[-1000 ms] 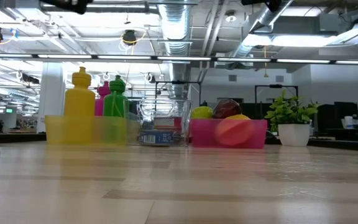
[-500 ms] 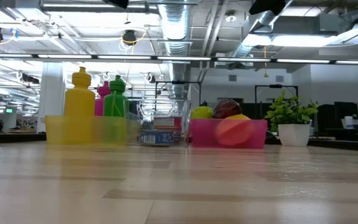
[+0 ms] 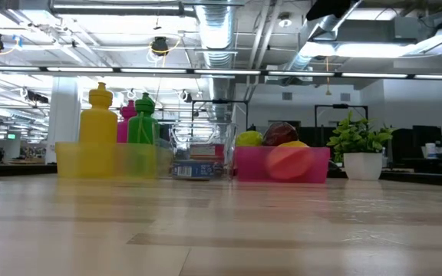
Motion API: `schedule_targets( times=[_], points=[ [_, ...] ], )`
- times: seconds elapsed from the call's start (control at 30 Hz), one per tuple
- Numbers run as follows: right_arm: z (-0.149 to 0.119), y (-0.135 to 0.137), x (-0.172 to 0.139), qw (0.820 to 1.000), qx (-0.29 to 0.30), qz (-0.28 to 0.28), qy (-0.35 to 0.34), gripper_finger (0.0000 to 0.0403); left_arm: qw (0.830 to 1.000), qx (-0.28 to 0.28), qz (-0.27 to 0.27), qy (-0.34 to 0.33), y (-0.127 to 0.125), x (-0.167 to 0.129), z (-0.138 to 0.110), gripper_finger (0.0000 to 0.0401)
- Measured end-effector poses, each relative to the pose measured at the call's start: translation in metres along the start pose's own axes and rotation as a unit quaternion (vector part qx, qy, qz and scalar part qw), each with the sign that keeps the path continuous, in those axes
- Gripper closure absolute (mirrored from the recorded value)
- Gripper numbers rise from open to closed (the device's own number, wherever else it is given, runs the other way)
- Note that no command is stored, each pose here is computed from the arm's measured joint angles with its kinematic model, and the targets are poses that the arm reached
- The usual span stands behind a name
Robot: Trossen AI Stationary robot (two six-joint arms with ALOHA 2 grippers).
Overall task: Pick & Place Food Item
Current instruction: Put the red apple into the pink bin
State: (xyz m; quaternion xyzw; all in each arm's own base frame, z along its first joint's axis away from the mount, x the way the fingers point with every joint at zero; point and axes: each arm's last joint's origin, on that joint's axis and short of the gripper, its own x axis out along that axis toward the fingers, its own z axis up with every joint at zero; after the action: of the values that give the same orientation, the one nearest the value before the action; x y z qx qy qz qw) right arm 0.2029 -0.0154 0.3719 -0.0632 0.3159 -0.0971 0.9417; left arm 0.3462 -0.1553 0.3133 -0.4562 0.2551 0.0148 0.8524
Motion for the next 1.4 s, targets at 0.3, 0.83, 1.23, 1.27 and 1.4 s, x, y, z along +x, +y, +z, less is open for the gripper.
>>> schedule_targets(
  times=[0.3,0.83,1.23,1.27,1.4],
  points=[
    [-0.001,-0.005,0.001,1.000,0.007,-0.009,0.002,0.0395,0.979,0.031,0.160,0.119,0.029,-0.011,-0.027,0.0022],
    [-0.002,-0.012,0.002,0.999,0.036,-0.024,0.005,0.0395,0.901,0.232,0.282,0.233,0.050,-0.034,-0.052,0.0022],
    [-0.002,-0.012,0.002,0.999,0.036,-0.024,0.006,0.0395,0.871,0.336,0.276,0.229,0.046,-0.040,-0.074,0.0022],
    [-0.002,-0.012,0.002,0.999,0.036,-0.024,0.006,0.0395,0.870,0.337,0.277,0.231,0.047,-0.040,-0.075,0.0022],
    [-0.001,-0.012,0.002,0.999,0.036,-0.024,0.006,0.0395,0.865,0.341,0.278,0.239,0.055,-0.038,-0.083,0.0022]
  ],
)
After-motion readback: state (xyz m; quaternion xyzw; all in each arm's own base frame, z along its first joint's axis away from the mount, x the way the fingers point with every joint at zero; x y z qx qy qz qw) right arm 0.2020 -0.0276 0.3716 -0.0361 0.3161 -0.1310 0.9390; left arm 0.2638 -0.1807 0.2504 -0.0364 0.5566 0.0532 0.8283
